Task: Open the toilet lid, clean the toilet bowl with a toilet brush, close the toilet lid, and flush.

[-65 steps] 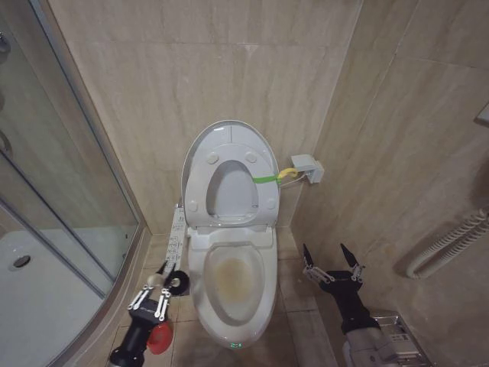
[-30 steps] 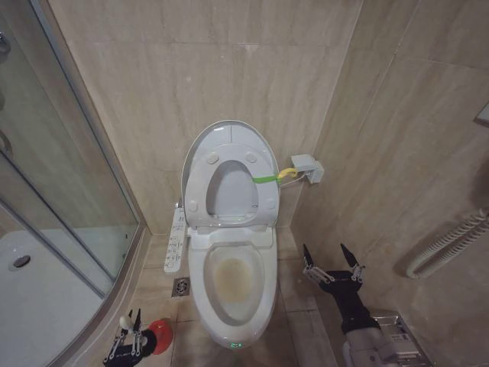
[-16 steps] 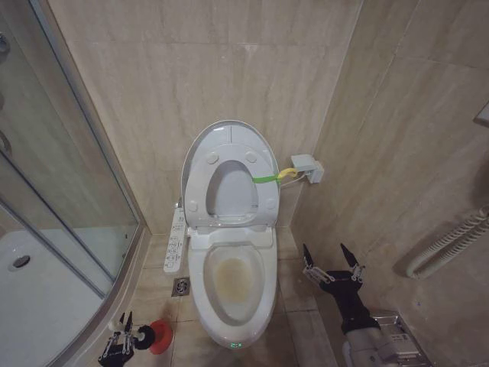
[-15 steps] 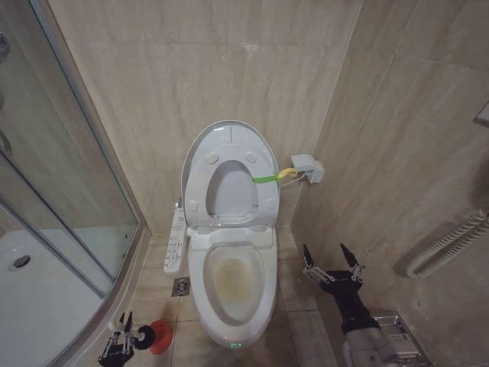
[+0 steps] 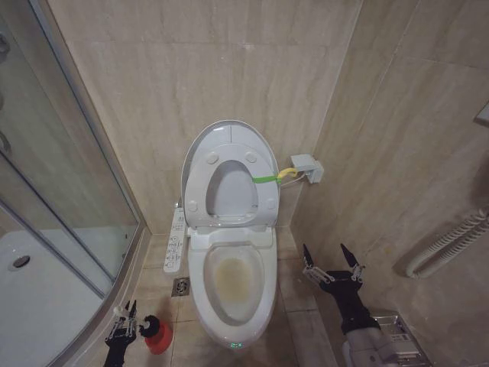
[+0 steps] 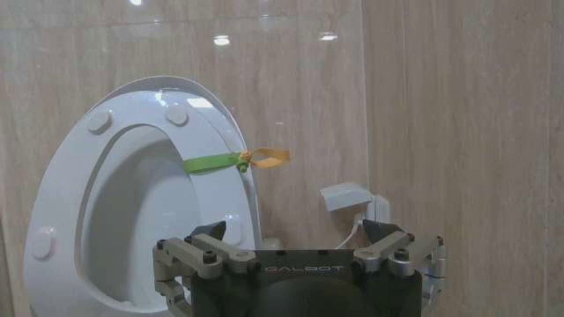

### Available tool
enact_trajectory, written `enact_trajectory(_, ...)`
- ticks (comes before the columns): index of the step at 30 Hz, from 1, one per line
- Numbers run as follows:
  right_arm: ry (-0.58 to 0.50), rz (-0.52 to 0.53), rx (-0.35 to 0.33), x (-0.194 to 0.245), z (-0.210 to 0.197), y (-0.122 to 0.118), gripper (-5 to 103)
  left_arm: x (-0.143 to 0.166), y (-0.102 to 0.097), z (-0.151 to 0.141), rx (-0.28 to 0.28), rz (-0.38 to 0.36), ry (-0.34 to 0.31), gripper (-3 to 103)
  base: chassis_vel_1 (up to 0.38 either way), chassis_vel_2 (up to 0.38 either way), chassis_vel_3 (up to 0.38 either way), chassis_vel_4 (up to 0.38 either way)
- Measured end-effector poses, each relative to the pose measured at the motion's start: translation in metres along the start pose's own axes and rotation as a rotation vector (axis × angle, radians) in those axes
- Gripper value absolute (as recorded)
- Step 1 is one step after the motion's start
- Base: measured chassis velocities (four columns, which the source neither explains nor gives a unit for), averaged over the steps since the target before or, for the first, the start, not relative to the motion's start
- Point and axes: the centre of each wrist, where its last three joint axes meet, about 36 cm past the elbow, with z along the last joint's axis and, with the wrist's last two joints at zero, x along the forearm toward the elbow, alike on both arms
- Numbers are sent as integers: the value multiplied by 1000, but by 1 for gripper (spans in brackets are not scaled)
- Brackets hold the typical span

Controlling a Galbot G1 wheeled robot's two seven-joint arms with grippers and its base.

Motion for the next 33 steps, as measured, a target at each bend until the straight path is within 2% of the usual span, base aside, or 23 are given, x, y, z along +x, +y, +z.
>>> enact_trajectory(5, 0, 0, 0, 0, 0, 0, 100, -6, 5, 12, 9, 25, 30, 20, 0, 0, 0, 0)
enact_trajectory(12, 0, 0, 0, 0, 0, 0, 100, -21, 12, 13, 3, 52, 28, 20, 0, 0, 0, 0)
enact_trajectory(33, 0, 0, 0, 0, 0, 0, 100, -23, 22, 25, 5, 37, 77, 20, 0, 0, 0, 0)
